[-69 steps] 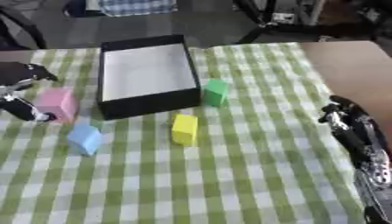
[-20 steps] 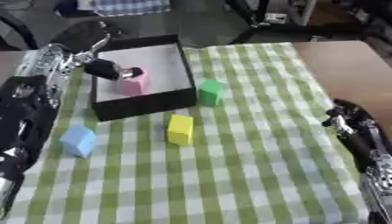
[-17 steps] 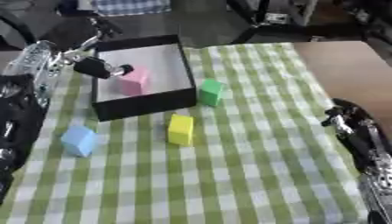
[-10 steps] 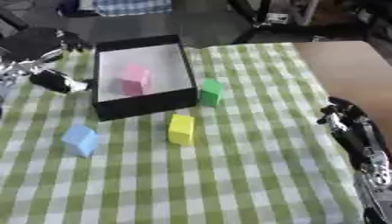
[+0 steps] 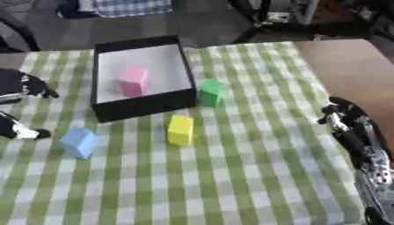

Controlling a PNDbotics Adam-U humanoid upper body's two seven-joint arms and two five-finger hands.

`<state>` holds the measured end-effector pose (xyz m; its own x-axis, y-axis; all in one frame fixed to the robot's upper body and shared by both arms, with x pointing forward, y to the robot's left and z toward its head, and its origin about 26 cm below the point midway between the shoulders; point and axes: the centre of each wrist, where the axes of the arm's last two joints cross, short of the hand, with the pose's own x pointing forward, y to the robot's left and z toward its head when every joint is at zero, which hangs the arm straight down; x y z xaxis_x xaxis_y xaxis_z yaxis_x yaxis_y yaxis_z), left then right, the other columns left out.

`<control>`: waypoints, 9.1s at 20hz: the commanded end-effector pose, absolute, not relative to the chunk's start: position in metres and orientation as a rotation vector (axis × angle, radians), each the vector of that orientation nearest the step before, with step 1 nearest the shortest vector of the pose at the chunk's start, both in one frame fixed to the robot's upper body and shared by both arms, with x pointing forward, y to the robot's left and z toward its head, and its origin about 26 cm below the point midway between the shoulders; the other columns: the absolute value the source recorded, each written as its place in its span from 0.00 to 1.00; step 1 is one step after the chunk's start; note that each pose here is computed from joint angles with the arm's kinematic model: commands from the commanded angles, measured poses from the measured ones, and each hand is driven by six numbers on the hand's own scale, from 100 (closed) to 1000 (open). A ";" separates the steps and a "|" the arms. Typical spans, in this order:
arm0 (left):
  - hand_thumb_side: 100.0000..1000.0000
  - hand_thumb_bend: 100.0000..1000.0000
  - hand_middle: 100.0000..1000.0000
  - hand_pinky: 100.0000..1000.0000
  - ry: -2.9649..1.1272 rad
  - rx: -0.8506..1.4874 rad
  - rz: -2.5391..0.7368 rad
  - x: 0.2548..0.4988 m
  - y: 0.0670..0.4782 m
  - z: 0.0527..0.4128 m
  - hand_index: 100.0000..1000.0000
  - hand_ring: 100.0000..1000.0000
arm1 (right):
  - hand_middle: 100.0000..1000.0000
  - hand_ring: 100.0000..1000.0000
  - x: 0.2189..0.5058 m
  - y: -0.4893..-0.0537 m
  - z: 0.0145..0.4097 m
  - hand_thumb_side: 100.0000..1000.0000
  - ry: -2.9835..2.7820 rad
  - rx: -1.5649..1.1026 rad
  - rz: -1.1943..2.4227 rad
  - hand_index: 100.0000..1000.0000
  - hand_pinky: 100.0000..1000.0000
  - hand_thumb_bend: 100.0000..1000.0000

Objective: Pick up objects on the table and place them in the box.

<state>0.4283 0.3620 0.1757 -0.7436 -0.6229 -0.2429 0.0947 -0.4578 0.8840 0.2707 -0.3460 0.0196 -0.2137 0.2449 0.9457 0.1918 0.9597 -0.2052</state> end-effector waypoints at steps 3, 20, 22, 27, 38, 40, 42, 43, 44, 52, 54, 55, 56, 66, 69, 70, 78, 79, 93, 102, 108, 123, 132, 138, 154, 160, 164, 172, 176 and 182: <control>0.69 0.46 0.64 0.74 -1.279 0.687 -2.279 0.428 0.378 0.195 0.87 0.63 | 0.56 0.51 0.273 -0.353 0.030 0.40 -1.819 -0.354 0.082 0.79 0.78 0.00; 0.69 0.59 0.73 0.77 -1.189 0.278 -2.277 0.434 0.300 0.205 0.93 0.70 | 0.56 0.51 0.274 -0.353 0.028 0.40 -1.814 -0.344 0.083 0.79 0.78 0.00; 0.68 0.59 0.73 0.77 -1.185 0.280 -2.277 0.434 0.302 0.205 0.93 0.70 | 0.56 0.51 0.274 -0.352 0.028 0.40 -1.814 -0.344 0.083 0.79 0.78 0.00; 0.67 0.58 0.72 0.77 -1.181 0.278 -2.273 0.435 0.304 0.203 0.92 0.69 | 0.56 0.51 0.274 -0.353 0.028 0.40 -1.814 -0.344 0.084 0.79 0.78 0.00; 0.69 0.57 0.73 0.78 -1.118 0.256 -2.388 0.434 0.298 0.185 0.92 0.71 | 0.56 0.51 0.274 -0.353 0.028 0.40 -1.813 -0.344 0.086 0.79 0.78 0.00; 0.69 0.58 0.73 0.78 -1.102 0.260 -2.412 0.434 0.296 0.182 0.92 0.71 | 0.56 0.51 0.274 -0.353 0.028 0.40 -1.813 -0.343 0.087 0.79 0.78 0.00; 0.69 0.59 0.72 0.78 -1.094 0.261 -2.427 0.433 0.295 0.181 0.92 0.71 | 0.56 0.51 0.274 -0.353 0.028 0.40 -1.813 -0.343 0.087 0.79 0.78 0.00; 0.69 0.59 0.72 0.78 -1.090 0.261 -2.434 0.433 0.294 0.180 0.92 0.71 | 0.56 0.51 0.274 -0.353 0.028 0.40 -1.813 -0.343 0.087 0.79 0.78 0.00; 0.69 0.60 0.72 0.78 -1.086 0.262 -2.439 0.433 0.294 0.180 0.92 0.71 | 0.56 0.51 0.274 -0.353 0.028 0.40 -1.813 -0.342 0.087 0.79 0.78 0.00; 0.69 0.63 0.72 0.78 -1.015 0.259 -2.478 0.434 0.296 0.168 0.92 0.71 | 0.55 0.51 0.274 -0.352 0.028 0.40 -1.813 -0.342 0.088 0.79 0.78 0.00; 0.68 0.61 0.72 0.78 -1.000 0.258 -2.482 0.435 0.296 0.164 0.92 0.71 | 0.55 0.51 0.274 -0.352 0.028 0.40 -1.813 -0.341 0.087 0.79 0.78 0.00; 0.67 0.60 0.72 0.78 -0.996 0.255 -2.479 0.435 0.297 0.163 0.92 0.71 | 0.55 0.51 0.274 -0.352 0.028 0.40 -1.813 -0.340 0.087 0.79 0.78 0.00; 0.67 0.60 0.72 0.78 -0.993 0.253 -2.475 0.435 0.297 0.161 0.92 0.71 | 0.55 0.51 0.274 -0.352 0.028 0.40 -1.814 -0.340 0.087 0.79 0.78 0.00; 0.42 0.38 0.69 0.77 -0.950 0.215 -2.478 0.436 0.300 0.143 0.90 0.69 | 0.55 0.51 0.275 -0.352 0.028 0.40 -1.815 -0.338 0.089 0.79 0.78 0.00; 0.36 0.35 0.68 0.77 -0.941 0.216 -2.488 0.437 0.302 0.143 0.89 0.68 | 0.55 0.51 0.275 -0.352 0.028 0.40 -1.815 -0.338 0.090 0.79 0.78 0.00; 0.34 0.33 0.68 0.77 -0.937 0.215 -2.491 0.437 0.303 0.142 0.89 0.68 | 0.55 0.51 0.275 -0.352 0.028 0.41 -1.814 -0.337 0.090 0.79 0.78 0.00; 0.22 0.21 0.55 0.69 -0.899 0.203 -2.516 0.437 0.306 0.135 0.80 0.57 | 0.55 0.51 0.275 -0.352 0.028 0.41 -1.814 -0.336 0.091 0.79 0.78 0.00; 0.20 0.18 0.49 0.65 -0.898 0.202 -2.517 0.438 0.306 0.135 0.75 0.51 | 0.55 0.51 0.275 -0.352 0.028 0.41 -1.814 -0.336 0.091 0.79 0.78 0.00; 0.04 0.22 0.38 0.60 -1.225 0.543 -2.411 0.443 0.276 0.258 0.63 0.41 | 0.55 0.51 0.273 -0.353 0.025 0.41 -1.802 -0.341 0.086 0.79 0.78 0.00; 0.10 0.28 0.47 0.67 -1.269 0.723 -2.162 0.490 0.213 0.246 0.72 0.51 | 0.55 0.51 0.273 -0.349 0.021 0.41 -1.796 -0.319 0.083 0.79 0.78 0.00; 0.52 0.54 0.69 0.76 -1.381 1.041 -1.914 0.503 0.178 0.192 0.87 0.69 | 0.55 0.51 0.275 -0.343 0.021 0.41 -1.801 -0.290 0.087 0.79 0.78 0.00; 0.77 0.33 0.64 0.72 -1.637 1.247 -1.545 0.500 0.230 0.207 0.91 0.62 | 0.55 0.51 0.276 -0.352 0.027 0.40 -1.808 -0.329 0.093 0.79 0.78 0.00; 0.80 0.23 0.58 0.70 -1.926 1.216 -1.306 0.465 0.290 0.181 0.89 0.58 | 0.57 0.52 0.317 -0.364 0.094 0.31 -1.921 -0.423 0.450 0.83 0.80 0.00; 0.88 0.18 0.56 0.67 -2.022 1.084 -1.149 0.440 0.283 0.134 0.89 0.55 | 0.66 0.59 0.350 -0.371 0.135 0.28 -1.891 -0.502 0.802 0.88 0.82 0.00; 0.96 0.16 0.54 0.67 -1.914 0.744 -0.929 0.352 0.261 0.055 0.89 0.54 | 0.83 0.81 0.438 -0.329 0.162 0.48 -1.653 -0.450 1.204 0.96 0.88 0.00; 0.98 0.15 0.54 0.67 -1.891 0.660 -0.878 0.324 0.258 0.057 0.89 0.54 | 0.86 0.83 0.463 -0.310 0.169 0.47 -1.574 -0.424 1.328 0.97 0.89 0.08; 0.99 0.15 0.54 0.67 -1.874 0.604 -0.856 0.320 0.257 0.065 0.89 0.54 | 0.86 0.84 0.467 -0.304 0.163 0.48 -1.543 -0.429 1.380 0.98 0.89 0.10; 1.00 0.15 0.54 0.67 -1.859 0.501 -0.813 0.316 0.262 0.075 0.89 0.54 | 0.87 0.85 0.468 -0.293 0.160 0.51 -1.507 -0.473 1.508 0.98 0.90 0.15; 1.00 0.15 0.54 0.67 -1.855 0.453 -0.790 0.315 0.266 0.078 0.89 0.54 | 0.87 0.85 0.467 -0.290 0.158 0.52 -1.496 -0.496 1.556 0.98 0.90 0.15; 1.00 0.14 0.54 0.67 -1.855 0.377 -0.756 0.314 0.271 0.081 0.89 0.54 | 0.88 0.85 0.467 -0.283 0.152 0.54 -1.482 -0.482 1.601 0.98 0.90 0.15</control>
